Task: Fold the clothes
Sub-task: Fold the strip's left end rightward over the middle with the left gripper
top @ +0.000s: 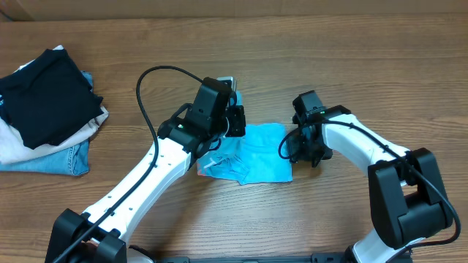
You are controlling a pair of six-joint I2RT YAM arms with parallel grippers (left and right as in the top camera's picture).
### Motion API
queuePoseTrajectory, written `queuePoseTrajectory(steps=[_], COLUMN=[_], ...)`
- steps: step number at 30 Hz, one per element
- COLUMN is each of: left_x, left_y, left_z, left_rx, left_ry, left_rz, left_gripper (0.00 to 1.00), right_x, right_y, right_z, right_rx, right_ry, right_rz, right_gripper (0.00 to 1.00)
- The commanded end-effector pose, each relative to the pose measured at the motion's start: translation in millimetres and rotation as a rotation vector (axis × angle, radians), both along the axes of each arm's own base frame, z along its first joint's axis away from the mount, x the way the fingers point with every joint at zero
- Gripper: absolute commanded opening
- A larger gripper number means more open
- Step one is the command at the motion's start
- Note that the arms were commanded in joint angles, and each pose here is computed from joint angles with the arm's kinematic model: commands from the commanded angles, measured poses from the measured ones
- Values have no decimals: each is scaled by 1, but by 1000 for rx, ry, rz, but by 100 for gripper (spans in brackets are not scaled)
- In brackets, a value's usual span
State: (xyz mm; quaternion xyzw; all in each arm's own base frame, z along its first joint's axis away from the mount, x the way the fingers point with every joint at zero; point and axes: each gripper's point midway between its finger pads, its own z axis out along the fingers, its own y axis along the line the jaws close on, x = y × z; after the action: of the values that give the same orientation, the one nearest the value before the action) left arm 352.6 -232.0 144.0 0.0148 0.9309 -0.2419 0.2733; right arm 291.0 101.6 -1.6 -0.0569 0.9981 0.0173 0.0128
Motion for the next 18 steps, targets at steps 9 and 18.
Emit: queuePoseTrajectory(steps=[9, 18], left_x=[-25, -36], left_y=[-43, -81], left_z=[-1, -33], left_rx=[-55, -53], left_ry=[51, 88], left_rz=[-108, -169], left_gripper=[6, 6], right_x=[-14, -14], right_y=[36, 35], right_z=[-18, -18], right_rx=[39, 33], right_ry=[32, 35], right_rz=[111, 106], right_gripper=[64, 65])
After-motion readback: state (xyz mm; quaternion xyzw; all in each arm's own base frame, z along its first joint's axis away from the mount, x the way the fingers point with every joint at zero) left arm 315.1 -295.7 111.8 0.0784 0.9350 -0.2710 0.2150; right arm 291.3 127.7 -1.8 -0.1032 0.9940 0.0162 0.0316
